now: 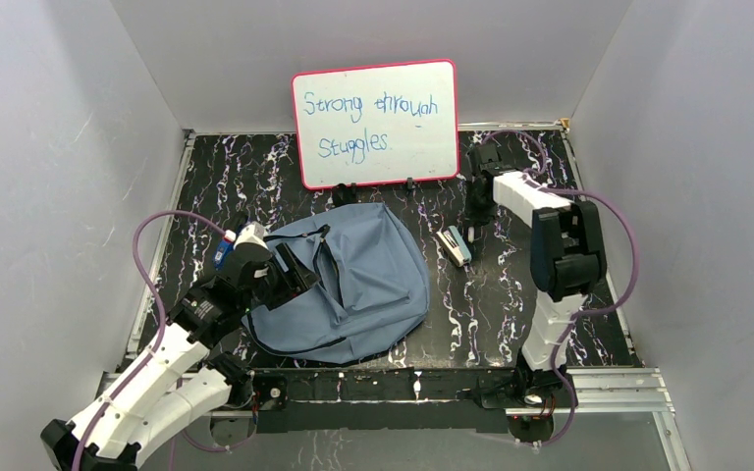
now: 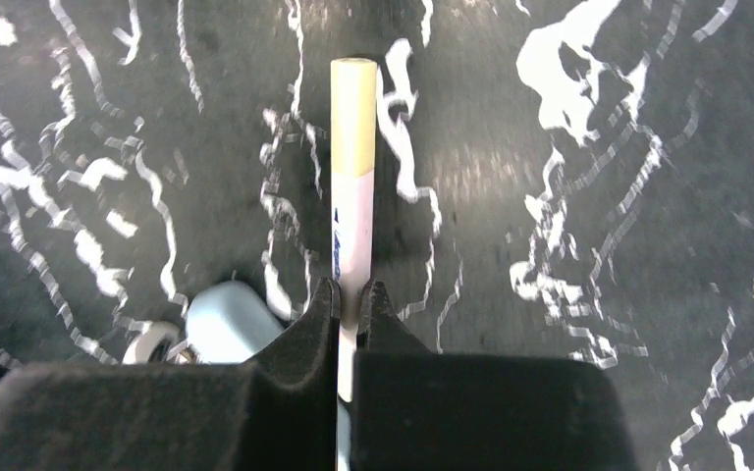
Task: Pack the student bag
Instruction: Pick up the stationery from the center of the board, then place the stationery in the student bag.
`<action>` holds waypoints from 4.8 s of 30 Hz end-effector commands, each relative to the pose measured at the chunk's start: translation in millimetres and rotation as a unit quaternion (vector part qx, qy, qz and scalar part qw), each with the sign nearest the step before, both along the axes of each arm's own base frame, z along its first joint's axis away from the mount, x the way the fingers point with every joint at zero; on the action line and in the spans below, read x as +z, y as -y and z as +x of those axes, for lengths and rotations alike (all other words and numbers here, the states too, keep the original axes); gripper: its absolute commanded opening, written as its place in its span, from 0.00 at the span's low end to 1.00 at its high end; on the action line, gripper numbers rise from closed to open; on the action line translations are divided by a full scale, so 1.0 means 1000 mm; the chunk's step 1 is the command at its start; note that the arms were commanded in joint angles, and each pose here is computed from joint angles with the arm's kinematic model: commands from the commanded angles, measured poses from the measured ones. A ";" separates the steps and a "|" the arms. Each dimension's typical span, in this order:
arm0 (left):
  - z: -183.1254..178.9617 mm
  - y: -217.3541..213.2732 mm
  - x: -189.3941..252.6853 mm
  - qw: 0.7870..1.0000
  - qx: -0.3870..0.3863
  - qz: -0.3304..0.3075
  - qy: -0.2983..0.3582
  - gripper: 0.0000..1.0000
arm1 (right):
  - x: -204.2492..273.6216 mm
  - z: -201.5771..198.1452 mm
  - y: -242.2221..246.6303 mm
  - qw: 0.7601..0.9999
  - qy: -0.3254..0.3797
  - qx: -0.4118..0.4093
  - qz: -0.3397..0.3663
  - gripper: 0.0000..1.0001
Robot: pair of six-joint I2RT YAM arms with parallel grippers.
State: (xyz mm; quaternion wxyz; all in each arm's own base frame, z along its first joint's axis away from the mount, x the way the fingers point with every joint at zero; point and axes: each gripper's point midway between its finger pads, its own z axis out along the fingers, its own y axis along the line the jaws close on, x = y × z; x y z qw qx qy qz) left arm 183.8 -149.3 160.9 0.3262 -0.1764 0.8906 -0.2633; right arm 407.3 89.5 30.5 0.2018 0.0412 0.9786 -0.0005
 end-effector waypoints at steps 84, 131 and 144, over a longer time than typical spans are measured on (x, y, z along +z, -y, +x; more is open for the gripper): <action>0.036 0.028 0.041 0.993 0.036 -0.096 0.051 0.00 | 0.213 -0.197 -0.281 0.897 0.205 0.238 0.312 0.64; 0.027 0.001 0.023 0.995 0.075 -0.056 0.044 0.00 | 0.149 -0.175 -0.304 0.945 0.161 0.269 0.092 0.25; 0.067 0.031 -0.004 0.996 0.061 -0.047 0.043 0.00 | 0.165 -0.183 -0.314 0.933 0.175 0.272 0.156 0.00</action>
